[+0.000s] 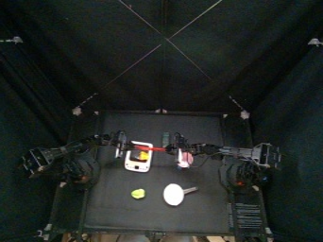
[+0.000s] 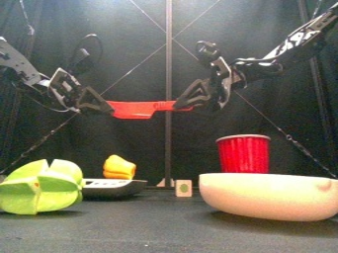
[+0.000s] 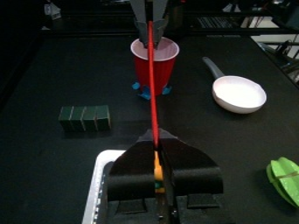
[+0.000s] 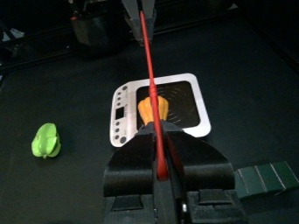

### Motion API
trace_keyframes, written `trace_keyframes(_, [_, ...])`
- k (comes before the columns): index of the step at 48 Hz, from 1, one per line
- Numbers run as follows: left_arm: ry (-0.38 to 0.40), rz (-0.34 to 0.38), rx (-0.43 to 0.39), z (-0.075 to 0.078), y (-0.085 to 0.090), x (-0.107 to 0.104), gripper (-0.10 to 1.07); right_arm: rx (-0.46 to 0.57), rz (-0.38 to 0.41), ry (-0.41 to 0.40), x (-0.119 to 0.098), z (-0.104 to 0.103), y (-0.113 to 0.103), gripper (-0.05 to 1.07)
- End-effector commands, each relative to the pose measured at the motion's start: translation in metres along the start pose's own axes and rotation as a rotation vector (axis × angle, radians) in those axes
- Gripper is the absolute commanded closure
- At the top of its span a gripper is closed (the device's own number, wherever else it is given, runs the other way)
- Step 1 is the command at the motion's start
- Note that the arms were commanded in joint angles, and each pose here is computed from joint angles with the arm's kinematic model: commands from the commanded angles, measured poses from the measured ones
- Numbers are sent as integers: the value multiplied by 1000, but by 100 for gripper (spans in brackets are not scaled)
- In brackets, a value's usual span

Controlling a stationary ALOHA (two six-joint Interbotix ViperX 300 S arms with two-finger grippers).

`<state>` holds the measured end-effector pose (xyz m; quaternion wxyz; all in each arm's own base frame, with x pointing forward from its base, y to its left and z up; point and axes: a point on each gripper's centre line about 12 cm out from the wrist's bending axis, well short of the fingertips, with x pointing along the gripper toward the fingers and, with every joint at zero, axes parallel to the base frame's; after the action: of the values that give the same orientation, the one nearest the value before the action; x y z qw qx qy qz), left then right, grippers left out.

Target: Cut squash

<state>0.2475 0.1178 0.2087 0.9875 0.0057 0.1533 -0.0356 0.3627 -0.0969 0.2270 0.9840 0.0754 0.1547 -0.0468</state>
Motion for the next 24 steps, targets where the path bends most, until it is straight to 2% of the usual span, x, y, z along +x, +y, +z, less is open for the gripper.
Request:
trace_keyframes(1, [-6, -7, 11, 3, -1, 1, 70, -3, 8, -33, 0, 12, 3, 81])
trace_keyframes(15, [71, 27, -11, -18, -3, -1, 70, 6, -4, 17, 13, -1, -2, 81])
trace_keyframes(24, [123, 44, -33, -31, -2, 2, 69, 18, -27, 78, 28, -16, -9, 81])
